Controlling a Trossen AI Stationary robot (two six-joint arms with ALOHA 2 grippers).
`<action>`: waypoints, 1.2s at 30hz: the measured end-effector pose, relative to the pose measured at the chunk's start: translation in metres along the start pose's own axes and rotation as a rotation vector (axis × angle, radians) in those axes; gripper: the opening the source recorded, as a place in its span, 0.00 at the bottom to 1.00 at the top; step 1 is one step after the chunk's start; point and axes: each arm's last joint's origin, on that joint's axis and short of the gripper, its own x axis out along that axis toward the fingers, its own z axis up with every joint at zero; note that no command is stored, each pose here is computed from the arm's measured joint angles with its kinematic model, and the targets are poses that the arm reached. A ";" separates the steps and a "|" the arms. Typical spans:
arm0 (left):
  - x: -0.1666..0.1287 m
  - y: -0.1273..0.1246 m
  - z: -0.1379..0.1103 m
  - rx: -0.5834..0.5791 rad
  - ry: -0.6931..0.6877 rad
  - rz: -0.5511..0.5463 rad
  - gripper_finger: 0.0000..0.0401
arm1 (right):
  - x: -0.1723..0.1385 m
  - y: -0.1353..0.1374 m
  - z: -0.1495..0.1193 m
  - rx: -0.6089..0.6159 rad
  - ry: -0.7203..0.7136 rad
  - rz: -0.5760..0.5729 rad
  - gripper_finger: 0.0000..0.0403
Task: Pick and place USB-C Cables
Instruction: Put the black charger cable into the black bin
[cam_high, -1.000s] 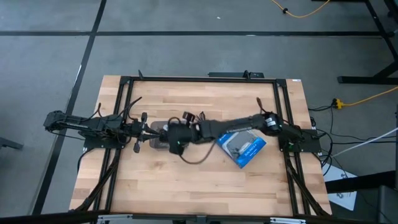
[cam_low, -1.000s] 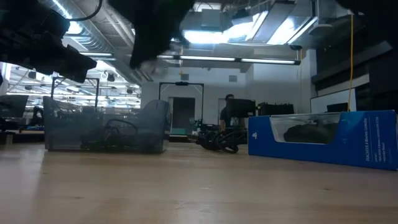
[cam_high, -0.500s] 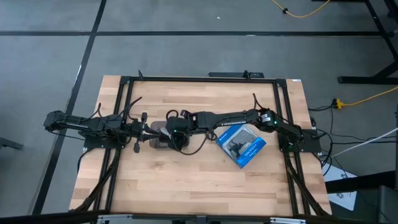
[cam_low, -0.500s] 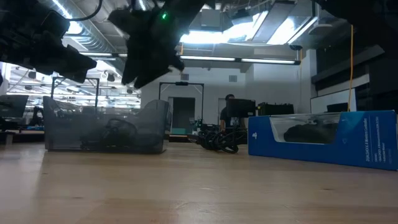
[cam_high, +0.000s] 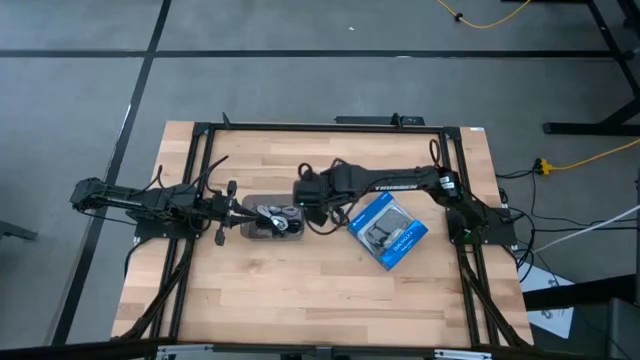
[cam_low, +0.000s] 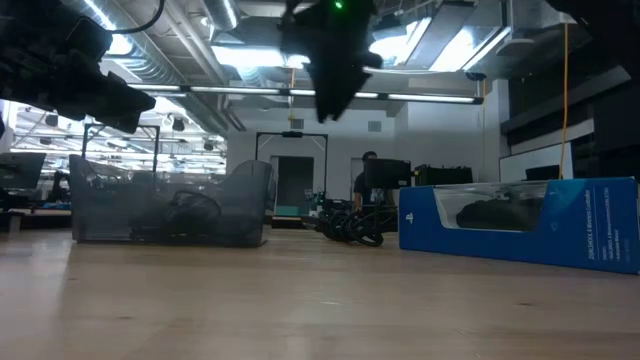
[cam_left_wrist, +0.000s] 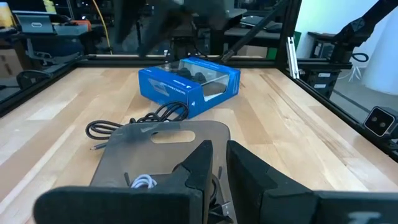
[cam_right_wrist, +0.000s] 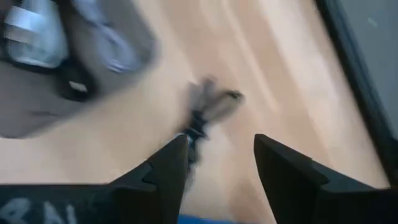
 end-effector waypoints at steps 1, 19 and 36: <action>0.000 0.000 0.000 0.000 0.000 0.000 0.10 | 0.002 -0.003 -0.002 0.005 0.013 -0.036 0.46; 0.000 0.000 0.000 0.000 -0.003 0.000 0.10 | 0.031 -0.083 -0.008 0.046 0.220 -0.248 0.42; 0.000 0.000 0.000 0.000 0.000 0.000 0.10 | 0.057 -0.207 0.011 0.498 0.294 0.159 0.42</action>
